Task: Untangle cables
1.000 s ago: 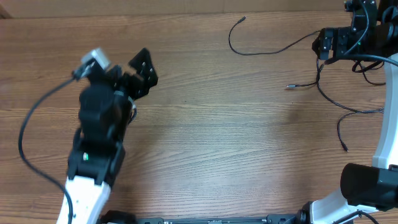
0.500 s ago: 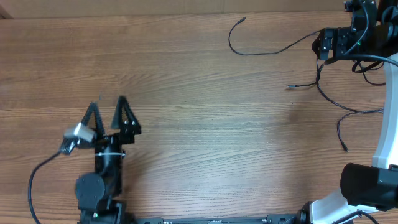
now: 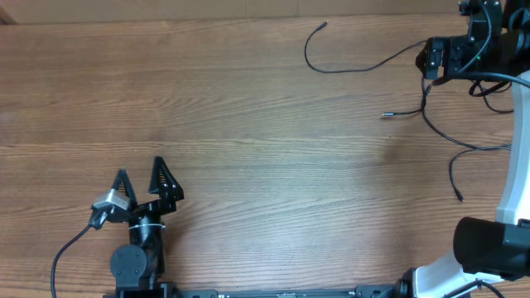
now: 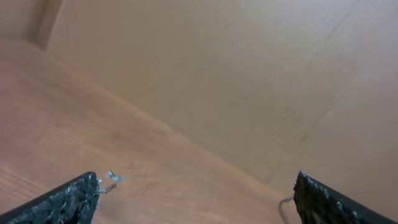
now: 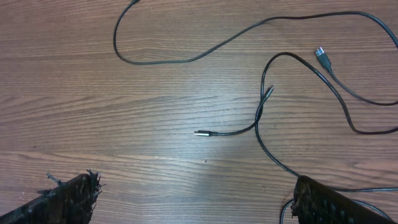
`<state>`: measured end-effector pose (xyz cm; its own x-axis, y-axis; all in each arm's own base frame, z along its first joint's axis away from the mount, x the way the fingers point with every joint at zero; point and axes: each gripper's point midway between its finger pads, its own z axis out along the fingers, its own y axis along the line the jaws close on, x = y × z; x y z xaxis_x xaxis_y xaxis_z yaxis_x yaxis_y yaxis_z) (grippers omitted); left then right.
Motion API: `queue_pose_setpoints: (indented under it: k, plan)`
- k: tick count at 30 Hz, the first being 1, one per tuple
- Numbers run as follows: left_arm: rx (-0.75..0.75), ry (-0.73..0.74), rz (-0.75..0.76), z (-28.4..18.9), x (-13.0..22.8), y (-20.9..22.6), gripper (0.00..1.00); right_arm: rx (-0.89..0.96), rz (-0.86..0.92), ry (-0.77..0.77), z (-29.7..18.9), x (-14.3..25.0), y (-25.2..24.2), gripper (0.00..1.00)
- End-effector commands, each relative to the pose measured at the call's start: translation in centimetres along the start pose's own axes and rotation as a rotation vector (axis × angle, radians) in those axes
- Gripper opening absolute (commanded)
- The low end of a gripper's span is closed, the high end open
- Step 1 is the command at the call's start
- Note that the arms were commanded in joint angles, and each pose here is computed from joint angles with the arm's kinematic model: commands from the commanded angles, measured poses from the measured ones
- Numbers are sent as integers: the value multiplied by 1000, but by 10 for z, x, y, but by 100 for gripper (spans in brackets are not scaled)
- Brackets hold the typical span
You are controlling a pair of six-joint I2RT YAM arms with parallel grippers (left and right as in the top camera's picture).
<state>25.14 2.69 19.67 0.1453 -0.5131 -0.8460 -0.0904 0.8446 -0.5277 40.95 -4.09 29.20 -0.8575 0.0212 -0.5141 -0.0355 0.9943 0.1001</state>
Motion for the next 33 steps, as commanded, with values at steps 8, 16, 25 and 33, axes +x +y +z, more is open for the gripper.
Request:
queue_pose_setpoints:
  k: [8,16,25,33]
  plan:
    - [-34,148,69,-10,35,15,100,0,-4,-16,-3,-4,1,100]
    - [39,201,65,-12,45,3,100,0,-4,-16,-3,-4,1,100]
    - [67,197,285,-12,46,2,99,0,-4,-16,-3,-4,1,100]
    - [86,199,377,-12,47,1,100,0,-4,-16,-3,-4,1,100]
